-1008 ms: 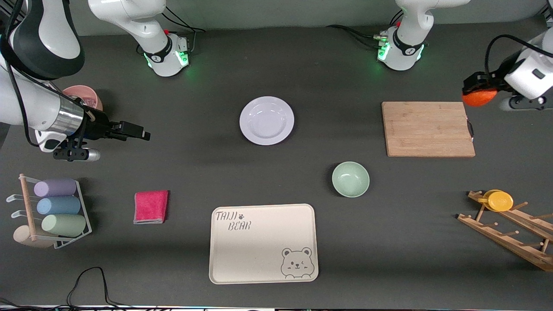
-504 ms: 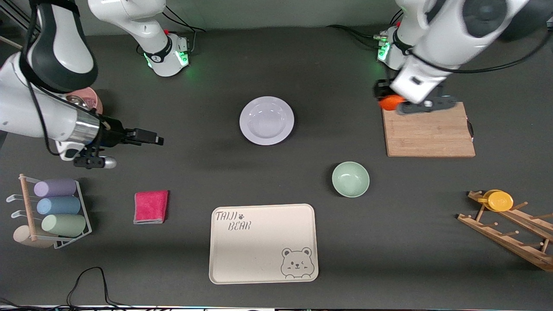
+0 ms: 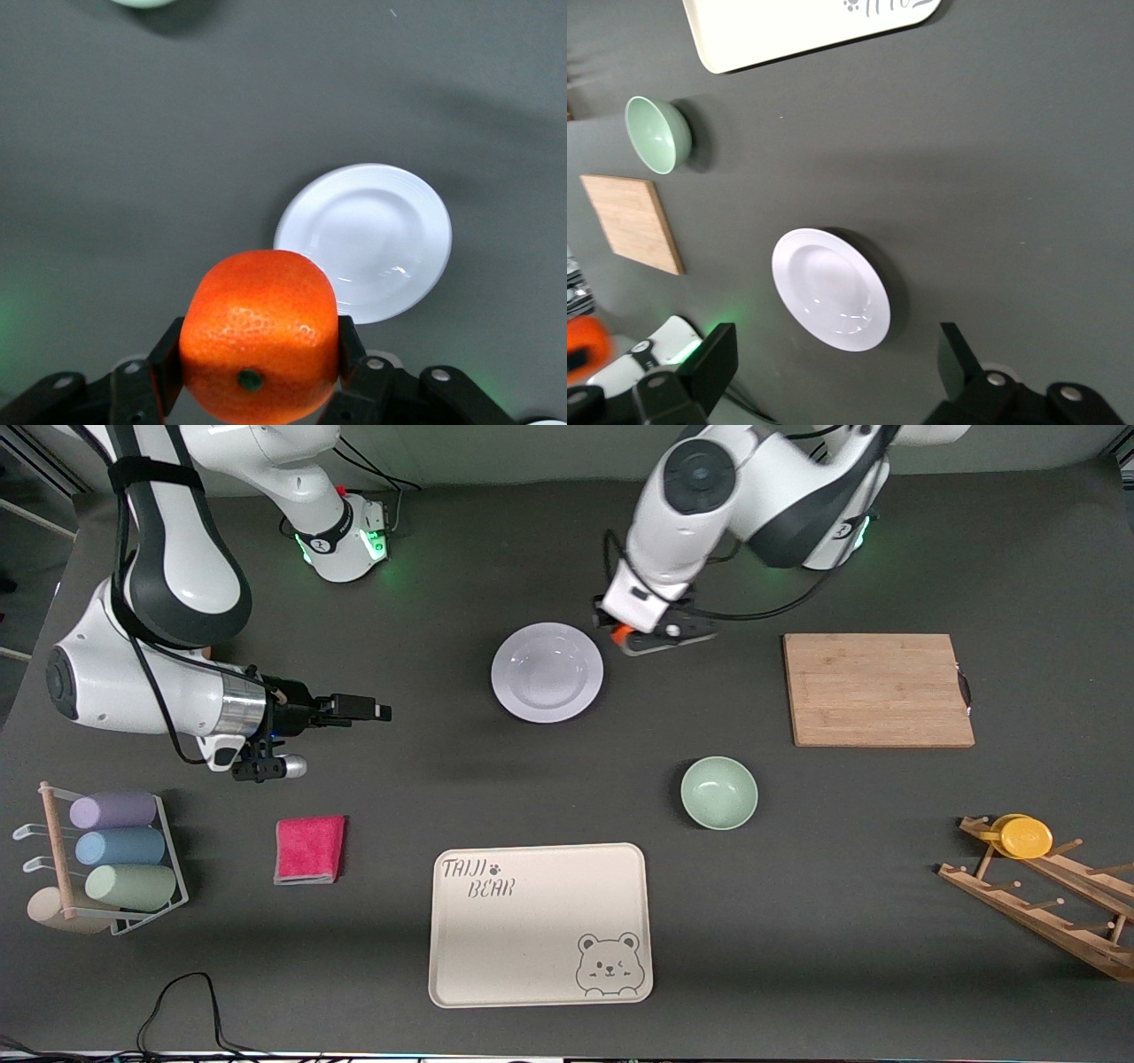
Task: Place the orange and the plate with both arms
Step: 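Carry the orange over the white plate with the left gripper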
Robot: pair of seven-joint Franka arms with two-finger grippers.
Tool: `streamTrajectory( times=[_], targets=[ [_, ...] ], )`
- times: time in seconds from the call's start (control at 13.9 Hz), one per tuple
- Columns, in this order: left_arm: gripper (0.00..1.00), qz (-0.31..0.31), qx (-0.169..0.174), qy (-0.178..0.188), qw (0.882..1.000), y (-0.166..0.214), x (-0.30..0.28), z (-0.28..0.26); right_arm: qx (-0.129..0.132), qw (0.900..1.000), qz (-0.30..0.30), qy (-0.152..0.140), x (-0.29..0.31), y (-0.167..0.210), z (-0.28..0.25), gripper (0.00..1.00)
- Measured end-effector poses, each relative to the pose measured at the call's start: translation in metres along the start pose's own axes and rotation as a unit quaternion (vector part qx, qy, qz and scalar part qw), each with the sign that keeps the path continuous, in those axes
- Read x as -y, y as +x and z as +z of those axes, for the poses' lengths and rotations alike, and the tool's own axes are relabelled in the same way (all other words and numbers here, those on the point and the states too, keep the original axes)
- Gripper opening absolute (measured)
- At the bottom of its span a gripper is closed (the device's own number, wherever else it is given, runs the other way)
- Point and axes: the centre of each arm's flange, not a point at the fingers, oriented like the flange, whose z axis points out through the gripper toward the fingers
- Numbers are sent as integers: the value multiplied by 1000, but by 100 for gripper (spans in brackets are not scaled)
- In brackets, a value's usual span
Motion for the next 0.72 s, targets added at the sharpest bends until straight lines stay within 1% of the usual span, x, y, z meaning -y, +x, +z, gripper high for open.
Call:
streamTrajectory(
  times=[0.14, 0.22, 0.36, 0.43, 0.65, 0.72],
  targets=[
    [70, -16, -5, -6, 1000, -18, -27, 44, 2, 1000, -1, 10, -7, 0, 9, 100],
    [70, -23, -9, -7, 1000, -23, -37, 66, 2, 1000, -8, 24, -12, -1, 16, 100],
    [70, -35, -15, -11, 999, -33, -53, 107, 5, 998, -16, 61, -30, -3, 36, 100],
    [70, -41, -18, -13, 999, -37, -59, 126, 8, 997, -18, 74, -43, -5, 45, 100],
    [70, -55, -37, -10, 998, -49, -69, 181, 17, 995, -18, 92, -71, -9, 66, 100],
    [70, -57, -42, -9, 997, -50, -70, 195, 19, 994, -17, 104, -76, -11, 72, 100]
  ],
)
